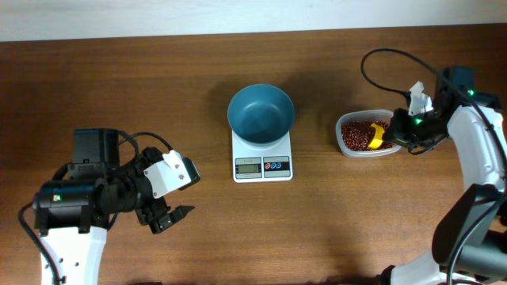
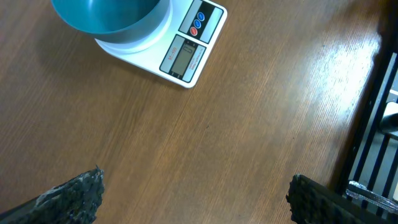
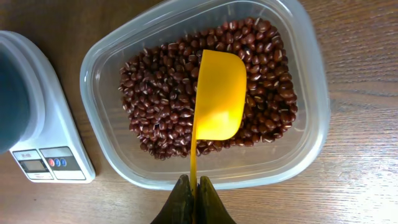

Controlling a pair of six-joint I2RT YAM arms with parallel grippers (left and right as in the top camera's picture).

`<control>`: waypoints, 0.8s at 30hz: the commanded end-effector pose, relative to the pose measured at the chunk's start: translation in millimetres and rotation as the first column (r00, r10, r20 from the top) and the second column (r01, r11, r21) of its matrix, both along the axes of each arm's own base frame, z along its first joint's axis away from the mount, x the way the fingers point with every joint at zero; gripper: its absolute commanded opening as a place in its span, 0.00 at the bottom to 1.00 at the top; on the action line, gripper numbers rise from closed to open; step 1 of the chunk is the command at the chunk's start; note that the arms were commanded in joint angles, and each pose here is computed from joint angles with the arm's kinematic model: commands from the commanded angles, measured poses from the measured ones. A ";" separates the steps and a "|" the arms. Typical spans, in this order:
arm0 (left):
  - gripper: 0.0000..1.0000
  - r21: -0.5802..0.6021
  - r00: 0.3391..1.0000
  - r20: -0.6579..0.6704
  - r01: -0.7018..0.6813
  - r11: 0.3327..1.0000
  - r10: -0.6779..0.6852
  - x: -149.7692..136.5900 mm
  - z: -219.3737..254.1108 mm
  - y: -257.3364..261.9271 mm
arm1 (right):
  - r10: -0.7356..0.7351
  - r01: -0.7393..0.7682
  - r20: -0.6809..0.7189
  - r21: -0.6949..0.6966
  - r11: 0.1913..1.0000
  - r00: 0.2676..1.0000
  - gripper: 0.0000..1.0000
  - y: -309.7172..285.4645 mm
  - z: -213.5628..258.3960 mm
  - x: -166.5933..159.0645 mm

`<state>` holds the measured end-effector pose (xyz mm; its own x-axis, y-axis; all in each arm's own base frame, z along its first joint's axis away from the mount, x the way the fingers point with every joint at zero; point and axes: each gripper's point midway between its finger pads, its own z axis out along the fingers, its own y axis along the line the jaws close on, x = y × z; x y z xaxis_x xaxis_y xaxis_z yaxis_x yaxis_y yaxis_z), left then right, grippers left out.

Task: Scoop item into bowl and weigh 50g on scale
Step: 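Drag the scoop through the beans and lift it filled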

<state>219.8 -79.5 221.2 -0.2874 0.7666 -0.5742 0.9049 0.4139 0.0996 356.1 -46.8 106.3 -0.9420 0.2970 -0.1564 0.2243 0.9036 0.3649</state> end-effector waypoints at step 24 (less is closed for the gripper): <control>0.98 0.003 0.999 0.035 0.008 1.000 -0.008 1.3 8.4 0.9 | -0.036 0.030 0.020 0.227 0.973 0.999 0.04 9.7 11.5 -5.2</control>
<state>219.8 -79.5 221.2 -0.2874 0.7666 -0.5742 0.9049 0.4139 0.0996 351.0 -44.8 117.1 -0.9226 0.3692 -0.1122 0.2618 0.8125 0.5209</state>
